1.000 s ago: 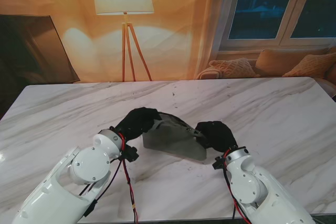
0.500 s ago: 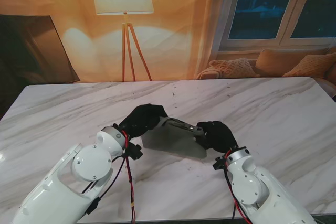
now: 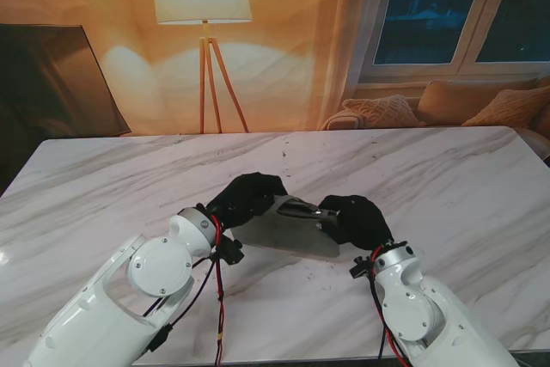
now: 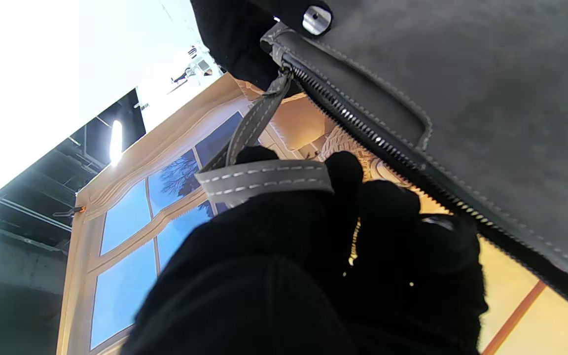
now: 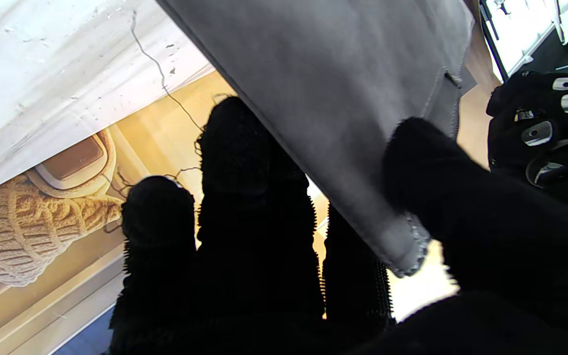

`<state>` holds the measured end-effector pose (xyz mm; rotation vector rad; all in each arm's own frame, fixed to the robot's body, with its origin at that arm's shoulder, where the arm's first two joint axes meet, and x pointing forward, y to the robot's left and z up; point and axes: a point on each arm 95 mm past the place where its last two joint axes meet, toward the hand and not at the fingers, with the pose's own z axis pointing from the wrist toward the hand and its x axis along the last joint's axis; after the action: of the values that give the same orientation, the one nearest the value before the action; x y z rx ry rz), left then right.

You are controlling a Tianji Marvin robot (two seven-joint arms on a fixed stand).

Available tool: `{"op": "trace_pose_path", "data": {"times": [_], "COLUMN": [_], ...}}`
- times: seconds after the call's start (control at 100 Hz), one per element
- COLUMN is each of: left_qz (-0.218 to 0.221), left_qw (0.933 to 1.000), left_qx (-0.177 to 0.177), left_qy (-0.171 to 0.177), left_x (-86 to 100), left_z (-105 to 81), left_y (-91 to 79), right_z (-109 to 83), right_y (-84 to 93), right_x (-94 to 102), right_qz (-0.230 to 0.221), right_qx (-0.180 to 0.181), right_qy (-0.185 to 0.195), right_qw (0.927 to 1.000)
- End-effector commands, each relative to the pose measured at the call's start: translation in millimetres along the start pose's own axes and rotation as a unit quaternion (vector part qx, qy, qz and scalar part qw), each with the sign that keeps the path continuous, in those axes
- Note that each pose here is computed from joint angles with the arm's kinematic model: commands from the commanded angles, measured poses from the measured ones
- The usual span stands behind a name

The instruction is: Collect documents into a storage pouch

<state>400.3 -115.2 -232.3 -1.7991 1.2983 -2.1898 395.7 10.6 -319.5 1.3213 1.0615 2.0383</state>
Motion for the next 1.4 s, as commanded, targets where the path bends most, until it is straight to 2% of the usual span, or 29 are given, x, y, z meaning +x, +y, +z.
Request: {"op": "trace_pose_path", "data": {"times": [0.0, 0.4, 0.82, 1.39], "left_qz": [-0.004, 0.014, 0.029, 0.054], "left_qw": [1.0, 0.9989, 0.9953, 0.9901], "left_qx": [-0.005, 0.004, -0.007, 0.028], "left_qy": [-0.003, -0.044, -0.092, -0.127], "left_x": [-0.9, -18.9, -39.1, -51.5], "left_z": [2.8, 1.0, -10.3, -26.3], "left_y": [2.1, -10.7, -23.8, -48.9], "right_z": [0.3, 0.7, 1.7, 3.4], "right_y": [-1.4, -1.8, -1.5, -2.5], "right_x": [2.8, -0.4, -0.5, -4.1], "right_qz": [0.004, 0.006, 0.008, 0.014], "right_qx": [0.002, 0.004, 0.006, 0.013], "right_qy": [0.001, -0.016, -0.026, -0.052], "right_qw": [1.0, 0.9998, 0.9996, 0.9984]}}
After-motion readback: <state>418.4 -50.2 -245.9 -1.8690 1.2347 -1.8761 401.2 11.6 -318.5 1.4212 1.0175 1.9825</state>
